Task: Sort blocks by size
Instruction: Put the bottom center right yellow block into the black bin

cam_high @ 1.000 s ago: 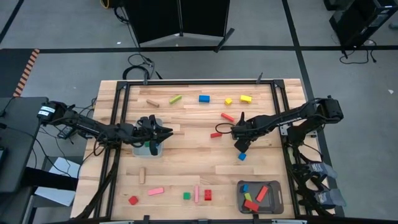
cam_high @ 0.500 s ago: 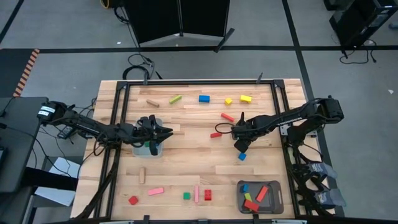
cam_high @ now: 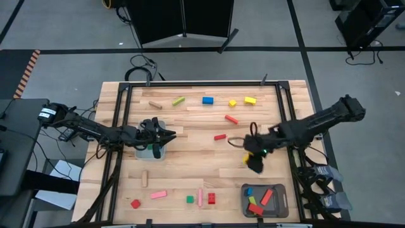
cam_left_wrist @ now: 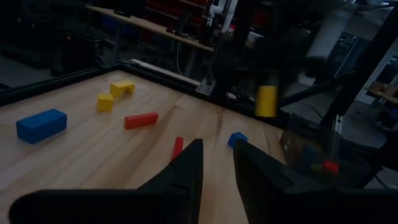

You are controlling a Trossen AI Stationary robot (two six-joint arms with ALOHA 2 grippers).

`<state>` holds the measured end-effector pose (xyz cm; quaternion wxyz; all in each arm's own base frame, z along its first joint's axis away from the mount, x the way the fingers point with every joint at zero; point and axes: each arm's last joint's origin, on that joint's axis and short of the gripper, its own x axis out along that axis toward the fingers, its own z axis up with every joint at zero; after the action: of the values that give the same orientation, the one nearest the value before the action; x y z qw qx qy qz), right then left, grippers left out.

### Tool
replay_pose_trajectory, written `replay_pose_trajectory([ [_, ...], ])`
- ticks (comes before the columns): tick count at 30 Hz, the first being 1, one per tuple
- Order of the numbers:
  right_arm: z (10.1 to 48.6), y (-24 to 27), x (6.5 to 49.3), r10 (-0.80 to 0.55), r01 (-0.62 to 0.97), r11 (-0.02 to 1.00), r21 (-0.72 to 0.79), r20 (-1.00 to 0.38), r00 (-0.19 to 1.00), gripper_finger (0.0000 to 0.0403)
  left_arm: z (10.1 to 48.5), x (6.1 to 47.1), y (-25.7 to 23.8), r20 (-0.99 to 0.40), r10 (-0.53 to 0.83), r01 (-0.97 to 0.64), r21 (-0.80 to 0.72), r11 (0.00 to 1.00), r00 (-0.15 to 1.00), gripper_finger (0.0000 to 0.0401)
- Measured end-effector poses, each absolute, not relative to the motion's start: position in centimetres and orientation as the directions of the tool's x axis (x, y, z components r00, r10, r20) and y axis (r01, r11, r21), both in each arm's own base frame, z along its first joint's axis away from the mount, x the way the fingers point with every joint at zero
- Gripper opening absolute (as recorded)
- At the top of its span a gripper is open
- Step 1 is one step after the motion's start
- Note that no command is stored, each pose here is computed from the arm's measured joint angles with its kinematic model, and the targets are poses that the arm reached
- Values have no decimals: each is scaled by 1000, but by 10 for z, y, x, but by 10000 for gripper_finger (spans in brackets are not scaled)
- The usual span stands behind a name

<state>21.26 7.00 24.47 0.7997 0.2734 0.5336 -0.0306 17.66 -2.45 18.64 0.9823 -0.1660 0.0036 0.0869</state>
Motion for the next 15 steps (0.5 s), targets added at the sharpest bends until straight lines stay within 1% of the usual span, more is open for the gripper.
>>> replay_pose_trajectory([
  [5, 254, 119, 199, 462, 250, 771, 586, -785, 413, 147, 186, 177, -24, -36, 171, -173, -326, 930, 985, 97],
  [7, 255, 137, 194, 515, 255, 733, 631, -759, 398, 149, 186, 177, -24, -37, 172, -175, -325, 929, 984, 97],
  [10, 250, 160, 184, 552, 329, 686, 649, -759, 346, 149, 186, 177, -24, -37, 172, -175, -325, 929, 984, 97],
  [15, 232, 181, 180, 537, 486, 647, 588, -803, 258, 166, 186, 177, -24, -43, 172, -177, -323, 930, 984, 97],
])
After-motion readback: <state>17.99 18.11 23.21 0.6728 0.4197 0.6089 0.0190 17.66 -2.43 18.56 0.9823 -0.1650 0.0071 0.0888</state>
